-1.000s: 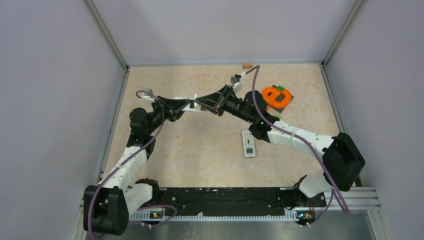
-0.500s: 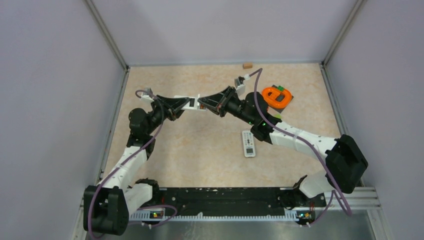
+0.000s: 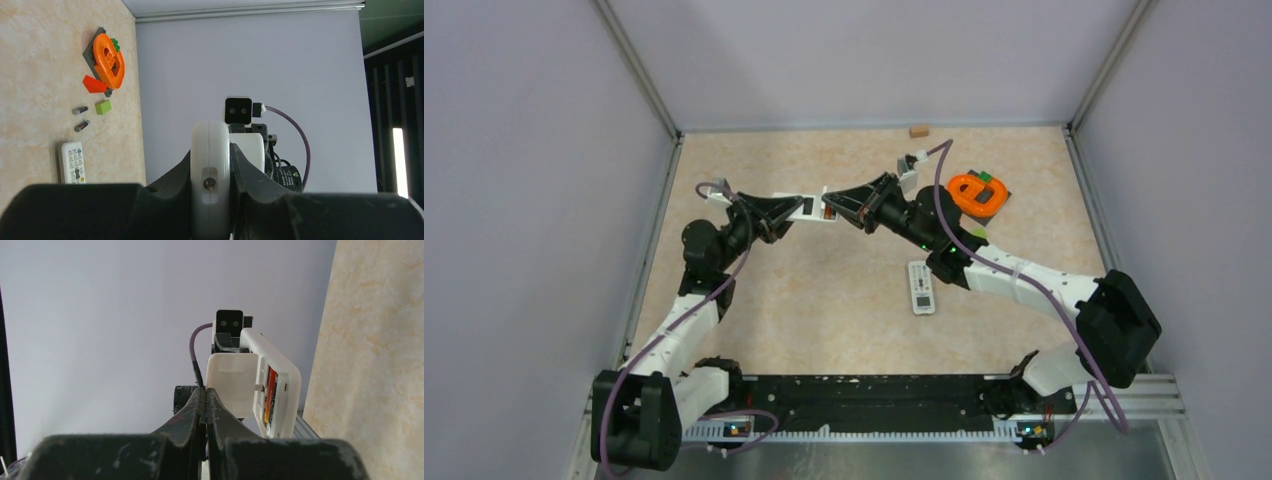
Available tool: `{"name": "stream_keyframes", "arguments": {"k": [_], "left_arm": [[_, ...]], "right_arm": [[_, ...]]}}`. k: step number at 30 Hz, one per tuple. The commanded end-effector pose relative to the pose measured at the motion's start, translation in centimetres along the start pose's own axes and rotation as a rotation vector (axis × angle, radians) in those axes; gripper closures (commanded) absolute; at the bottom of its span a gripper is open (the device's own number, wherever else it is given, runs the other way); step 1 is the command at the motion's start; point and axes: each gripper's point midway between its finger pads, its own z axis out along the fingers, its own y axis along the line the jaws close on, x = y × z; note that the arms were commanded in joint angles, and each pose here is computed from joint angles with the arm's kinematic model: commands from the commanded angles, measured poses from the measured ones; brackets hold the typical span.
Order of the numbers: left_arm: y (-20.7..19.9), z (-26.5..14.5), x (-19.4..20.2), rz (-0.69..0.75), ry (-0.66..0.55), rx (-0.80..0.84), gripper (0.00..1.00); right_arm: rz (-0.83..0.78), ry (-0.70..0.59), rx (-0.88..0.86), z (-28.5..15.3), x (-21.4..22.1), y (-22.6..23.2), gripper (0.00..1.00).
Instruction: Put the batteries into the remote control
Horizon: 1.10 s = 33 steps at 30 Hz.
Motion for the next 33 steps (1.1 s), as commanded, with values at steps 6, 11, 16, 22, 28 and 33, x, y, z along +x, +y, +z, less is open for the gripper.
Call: {"name": "stream_keyframes", "arguments": {"k": [6,11,16,22,28,33], "left_arm": [[-2.2,-0.1,0.4,0.039,0.018,0.093,1.0],[-2.4,-0.1,0.3,0.042,0.011,0.1,1.0],[-2.8,-0.2,0.3,0.042,0.01,0.111,1.0],[-2.9,-0.2,0.3,0.043,0.009,0.115,1.0],[-2.9,-0.2,0.3,0.044,0.009,0.112,1.0],[-2.8,-0.2,0.3,0.048,0.008,0.111,1.0]], "right_arm": [[0.058,0.028,-0.05,-0.3,0.6,1.0,1.0],[0.059,0.021,-0.014,-0.3,0.5,0.1,1.0],[0.068,0.004,0.057,-0.7,0.4,-1.7,1.0],[0.08,-0.047,0.142,-1.5,-0.3,-3.6,0.93],[0.075,-0.062,0.198,-1.9,-0.5,-4.8,0.91],[0.062,-0.063,0.223,-2.1,-0.6,-5.0,0.87]]}}
